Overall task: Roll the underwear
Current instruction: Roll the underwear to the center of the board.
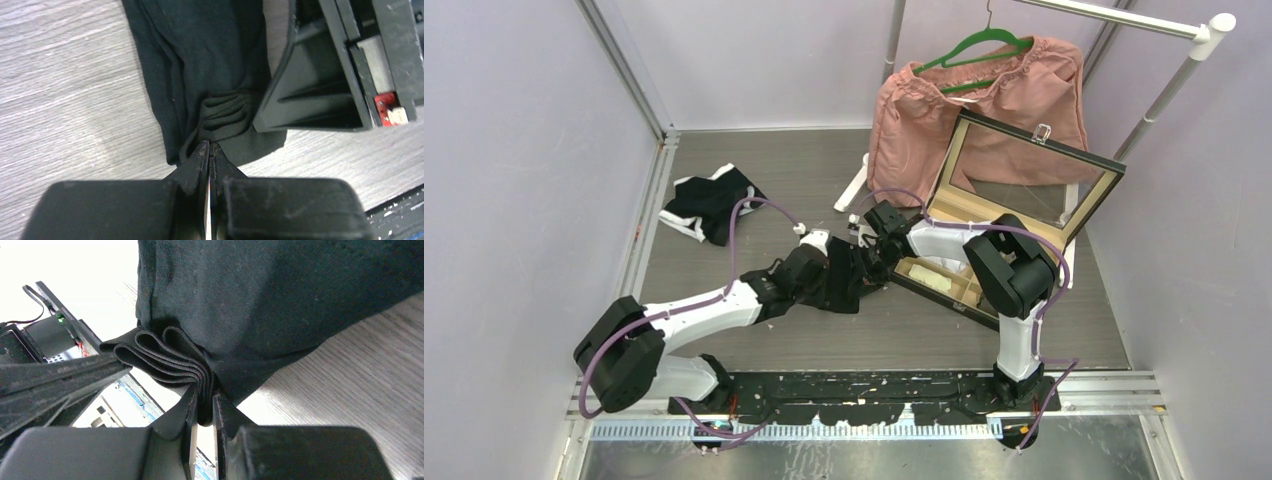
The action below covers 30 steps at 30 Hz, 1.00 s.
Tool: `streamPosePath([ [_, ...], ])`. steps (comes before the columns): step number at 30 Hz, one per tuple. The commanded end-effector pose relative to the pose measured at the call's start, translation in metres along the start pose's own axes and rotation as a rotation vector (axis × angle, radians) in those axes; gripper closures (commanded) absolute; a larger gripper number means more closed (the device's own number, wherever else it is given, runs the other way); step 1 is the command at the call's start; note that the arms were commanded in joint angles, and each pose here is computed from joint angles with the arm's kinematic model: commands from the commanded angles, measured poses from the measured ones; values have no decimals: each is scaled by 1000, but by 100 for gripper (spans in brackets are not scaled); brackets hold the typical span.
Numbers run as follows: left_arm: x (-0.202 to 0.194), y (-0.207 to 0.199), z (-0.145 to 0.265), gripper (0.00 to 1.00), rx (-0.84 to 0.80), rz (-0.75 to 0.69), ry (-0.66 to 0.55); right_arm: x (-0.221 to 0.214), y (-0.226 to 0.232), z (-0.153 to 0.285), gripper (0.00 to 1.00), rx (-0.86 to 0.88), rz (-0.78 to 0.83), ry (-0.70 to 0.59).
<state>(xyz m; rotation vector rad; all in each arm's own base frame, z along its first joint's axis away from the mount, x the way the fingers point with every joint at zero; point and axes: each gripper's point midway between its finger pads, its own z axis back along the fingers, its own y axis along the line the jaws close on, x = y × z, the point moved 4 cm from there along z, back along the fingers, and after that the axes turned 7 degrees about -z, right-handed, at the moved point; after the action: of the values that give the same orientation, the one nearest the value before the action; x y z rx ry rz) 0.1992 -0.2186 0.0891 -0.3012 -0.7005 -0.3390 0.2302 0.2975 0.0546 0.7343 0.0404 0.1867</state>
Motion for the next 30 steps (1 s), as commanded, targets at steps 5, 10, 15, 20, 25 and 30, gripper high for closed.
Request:
streamPosePath([
  [5, 1, 14, -16, 99, 67, 51, -16, 4, -12, -1, 84, -64, -2, -10],
  [10, -12, 19, -20, 99, 86, 63, 19, 5, -10, 0, 81, -55, -5, -18],
  [15, -26, 27, -22, 99, 131, 81, 57, 6, -5, 4, 76, -42, -5, -35],
  [20, -38, 36, -24, 99, 179, 95, 95, 8, 3, 11, 71, -24, 6, -58],
  [25, -44, 41, -29, 99, 208, 107, 131, 9, 9, 19, 67, -22, 18, -87],
  [30, -47, 42, -32, 99, 213, 109, 149, 10, 8, 28, 67, -59, 32, -133],
])
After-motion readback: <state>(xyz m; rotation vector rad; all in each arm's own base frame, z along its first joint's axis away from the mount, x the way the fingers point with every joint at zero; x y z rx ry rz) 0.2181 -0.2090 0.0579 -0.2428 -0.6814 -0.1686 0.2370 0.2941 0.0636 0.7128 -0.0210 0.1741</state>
